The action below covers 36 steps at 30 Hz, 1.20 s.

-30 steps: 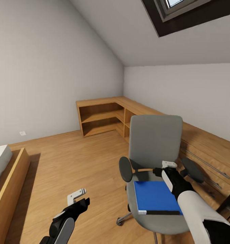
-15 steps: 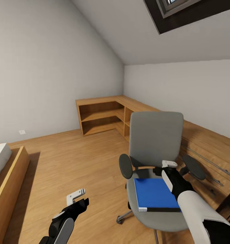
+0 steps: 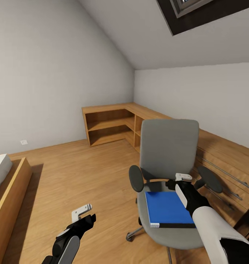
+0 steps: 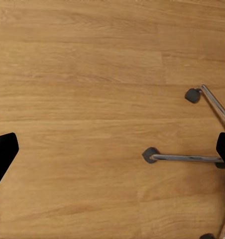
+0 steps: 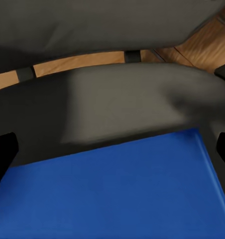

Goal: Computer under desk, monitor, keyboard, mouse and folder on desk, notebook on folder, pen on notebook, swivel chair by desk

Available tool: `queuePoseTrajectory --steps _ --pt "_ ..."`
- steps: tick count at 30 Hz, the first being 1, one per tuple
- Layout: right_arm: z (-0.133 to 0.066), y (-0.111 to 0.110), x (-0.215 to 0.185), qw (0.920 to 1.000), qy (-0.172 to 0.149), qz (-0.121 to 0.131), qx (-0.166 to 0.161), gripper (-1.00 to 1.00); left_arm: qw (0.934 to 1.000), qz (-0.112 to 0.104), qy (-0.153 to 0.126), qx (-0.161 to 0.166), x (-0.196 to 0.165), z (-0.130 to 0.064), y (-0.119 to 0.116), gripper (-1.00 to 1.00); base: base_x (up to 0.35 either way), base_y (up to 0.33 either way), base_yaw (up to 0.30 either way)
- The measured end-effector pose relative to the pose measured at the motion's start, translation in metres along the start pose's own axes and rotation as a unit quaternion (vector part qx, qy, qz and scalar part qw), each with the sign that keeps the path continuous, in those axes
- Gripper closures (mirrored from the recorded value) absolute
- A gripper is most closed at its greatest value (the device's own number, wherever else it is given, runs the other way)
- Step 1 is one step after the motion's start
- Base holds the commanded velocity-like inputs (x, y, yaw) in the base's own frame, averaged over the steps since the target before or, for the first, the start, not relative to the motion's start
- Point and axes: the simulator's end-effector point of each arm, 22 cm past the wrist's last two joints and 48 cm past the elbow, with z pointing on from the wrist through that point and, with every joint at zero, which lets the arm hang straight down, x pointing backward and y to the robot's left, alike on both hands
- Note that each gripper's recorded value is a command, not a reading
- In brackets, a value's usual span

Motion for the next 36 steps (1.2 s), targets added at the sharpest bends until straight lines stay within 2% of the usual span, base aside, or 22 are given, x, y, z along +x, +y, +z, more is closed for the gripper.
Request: queuePoseTrajectory --steps 26,36 --pt "0.0 0.0 0.0026 1.0 0.006 0.002 0.0 -1.0 1.0 0.003 0.005 -0.004 0.004 0.0028 0.0051 -1.0 0.015 0.0 0.0" --pt "0.0001 -0.0008 0.0028 1.0 0.005 0.0 0.001 -1.0 1.0 0.006 0.003 -0.004 0.0029 0.0028 0.0058 -1.0 0.131 0.0 0.0"
